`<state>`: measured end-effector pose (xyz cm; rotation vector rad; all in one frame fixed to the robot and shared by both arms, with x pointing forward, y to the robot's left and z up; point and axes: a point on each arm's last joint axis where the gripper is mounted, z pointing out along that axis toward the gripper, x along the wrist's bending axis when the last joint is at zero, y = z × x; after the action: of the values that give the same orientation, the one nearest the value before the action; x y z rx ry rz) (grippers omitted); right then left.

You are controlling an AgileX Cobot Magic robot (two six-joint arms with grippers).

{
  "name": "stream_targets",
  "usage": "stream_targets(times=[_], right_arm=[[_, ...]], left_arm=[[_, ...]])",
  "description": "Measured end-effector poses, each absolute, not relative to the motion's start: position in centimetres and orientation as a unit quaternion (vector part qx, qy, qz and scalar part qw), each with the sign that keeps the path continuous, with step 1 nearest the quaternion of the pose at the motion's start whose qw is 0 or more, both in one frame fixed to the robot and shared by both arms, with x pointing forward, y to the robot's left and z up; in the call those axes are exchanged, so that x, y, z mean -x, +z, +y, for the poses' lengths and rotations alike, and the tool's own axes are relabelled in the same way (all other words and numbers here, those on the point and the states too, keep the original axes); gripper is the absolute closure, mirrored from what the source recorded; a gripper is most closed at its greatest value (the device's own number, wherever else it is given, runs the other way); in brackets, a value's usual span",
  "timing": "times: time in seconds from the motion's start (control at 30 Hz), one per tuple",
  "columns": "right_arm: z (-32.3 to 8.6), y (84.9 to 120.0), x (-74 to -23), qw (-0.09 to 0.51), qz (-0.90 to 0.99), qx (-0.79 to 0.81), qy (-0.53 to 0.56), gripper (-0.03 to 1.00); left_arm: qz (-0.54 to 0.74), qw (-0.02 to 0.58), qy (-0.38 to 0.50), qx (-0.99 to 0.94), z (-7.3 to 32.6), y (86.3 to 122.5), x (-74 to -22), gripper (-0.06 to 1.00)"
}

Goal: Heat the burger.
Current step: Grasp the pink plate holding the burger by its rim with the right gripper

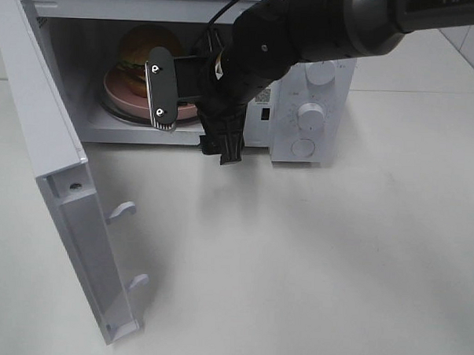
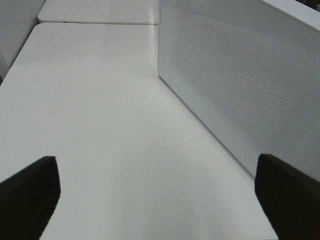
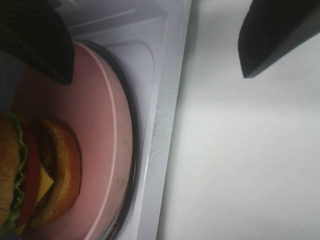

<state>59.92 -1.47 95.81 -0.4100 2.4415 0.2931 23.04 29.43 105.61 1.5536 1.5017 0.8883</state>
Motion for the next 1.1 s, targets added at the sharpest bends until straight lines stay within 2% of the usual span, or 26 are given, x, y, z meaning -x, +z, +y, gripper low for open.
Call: stream_targets(times=[0.83,1.1], right_arm=[[2.4,91.2,-64.3,0.311,0.932,0.128,0.132,0.14],[1.8,90.4,-65.6,0.311,0.935,0.11,0.131,0.16]], left_arm=[[0.591,0.392,0.35,-0.612,29.4,105.6,-23.0,-0.03],[0.591,0.392,0.35,-0.612,29.4,105.6,-23.0,-0.03]])
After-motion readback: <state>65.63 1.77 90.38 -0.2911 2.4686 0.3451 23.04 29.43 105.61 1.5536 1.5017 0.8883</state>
